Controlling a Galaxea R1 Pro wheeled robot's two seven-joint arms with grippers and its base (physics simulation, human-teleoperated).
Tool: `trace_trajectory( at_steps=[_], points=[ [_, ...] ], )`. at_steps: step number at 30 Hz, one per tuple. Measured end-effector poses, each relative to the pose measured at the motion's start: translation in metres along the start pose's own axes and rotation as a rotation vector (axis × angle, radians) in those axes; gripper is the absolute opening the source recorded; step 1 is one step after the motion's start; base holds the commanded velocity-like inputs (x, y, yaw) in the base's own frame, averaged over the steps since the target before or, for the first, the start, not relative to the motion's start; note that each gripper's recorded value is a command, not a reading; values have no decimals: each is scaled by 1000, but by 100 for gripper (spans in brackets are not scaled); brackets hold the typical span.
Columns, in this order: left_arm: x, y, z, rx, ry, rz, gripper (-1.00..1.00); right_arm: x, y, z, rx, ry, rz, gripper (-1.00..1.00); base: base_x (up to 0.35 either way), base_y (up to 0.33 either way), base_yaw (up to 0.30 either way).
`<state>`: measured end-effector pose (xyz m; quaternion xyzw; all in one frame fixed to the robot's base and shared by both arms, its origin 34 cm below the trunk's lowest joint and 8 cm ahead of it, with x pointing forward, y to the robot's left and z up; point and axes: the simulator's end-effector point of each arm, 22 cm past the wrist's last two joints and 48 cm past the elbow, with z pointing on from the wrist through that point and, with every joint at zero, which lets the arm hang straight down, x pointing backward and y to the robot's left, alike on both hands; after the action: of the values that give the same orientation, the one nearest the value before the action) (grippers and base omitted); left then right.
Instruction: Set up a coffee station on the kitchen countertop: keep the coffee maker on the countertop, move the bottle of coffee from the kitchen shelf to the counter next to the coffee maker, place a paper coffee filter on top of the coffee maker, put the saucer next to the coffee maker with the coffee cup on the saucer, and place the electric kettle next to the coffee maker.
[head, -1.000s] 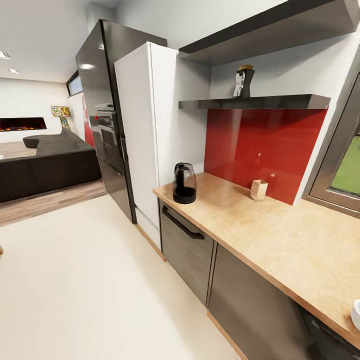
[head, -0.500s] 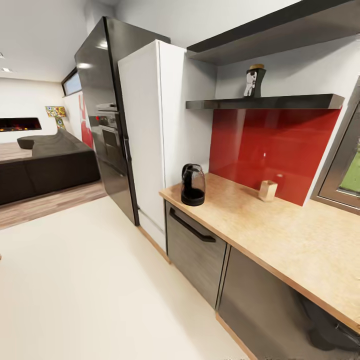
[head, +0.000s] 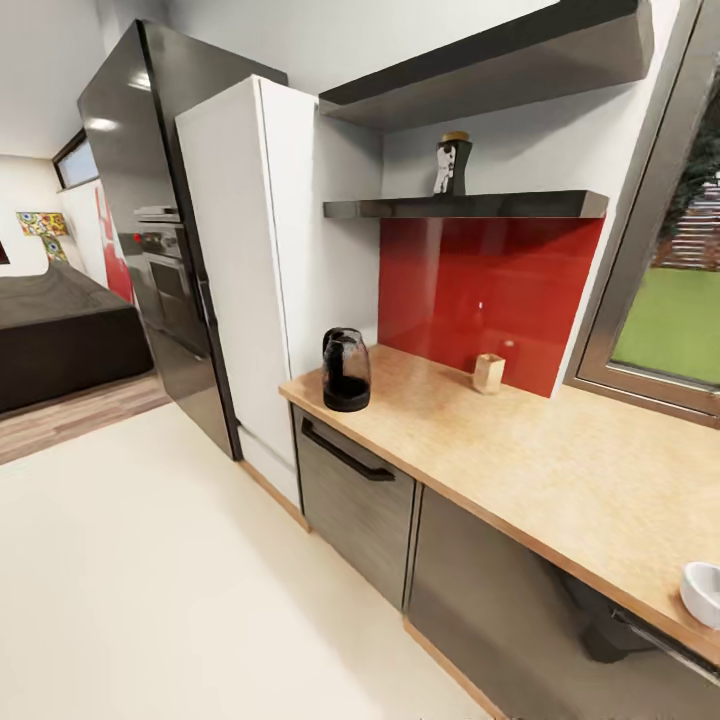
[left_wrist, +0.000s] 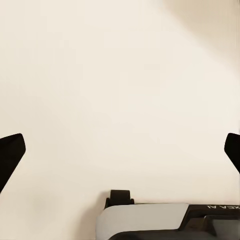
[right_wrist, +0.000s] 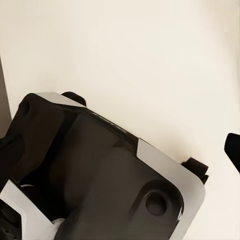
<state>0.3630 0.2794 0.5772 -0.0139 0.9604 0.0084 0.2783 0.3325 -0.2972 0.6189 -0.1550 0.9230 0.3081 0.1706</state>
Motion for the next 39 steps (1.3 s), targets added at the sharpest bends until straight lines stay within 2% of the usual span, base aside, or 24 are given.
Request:
trace_trajectory(
  at_steps=[10,25,39],
  points=[
    [0,0,0,0,0,0,100,0,0,0,0,0,0,100,10,32,-135],
    [0,0,0,0,0,0,100,0,0,0,0,0,0,100,129,226,-19],
    [0,0,0,0,0,0,100,0,0,0,-1,0,0,100,19,29,-226]
  ],
)
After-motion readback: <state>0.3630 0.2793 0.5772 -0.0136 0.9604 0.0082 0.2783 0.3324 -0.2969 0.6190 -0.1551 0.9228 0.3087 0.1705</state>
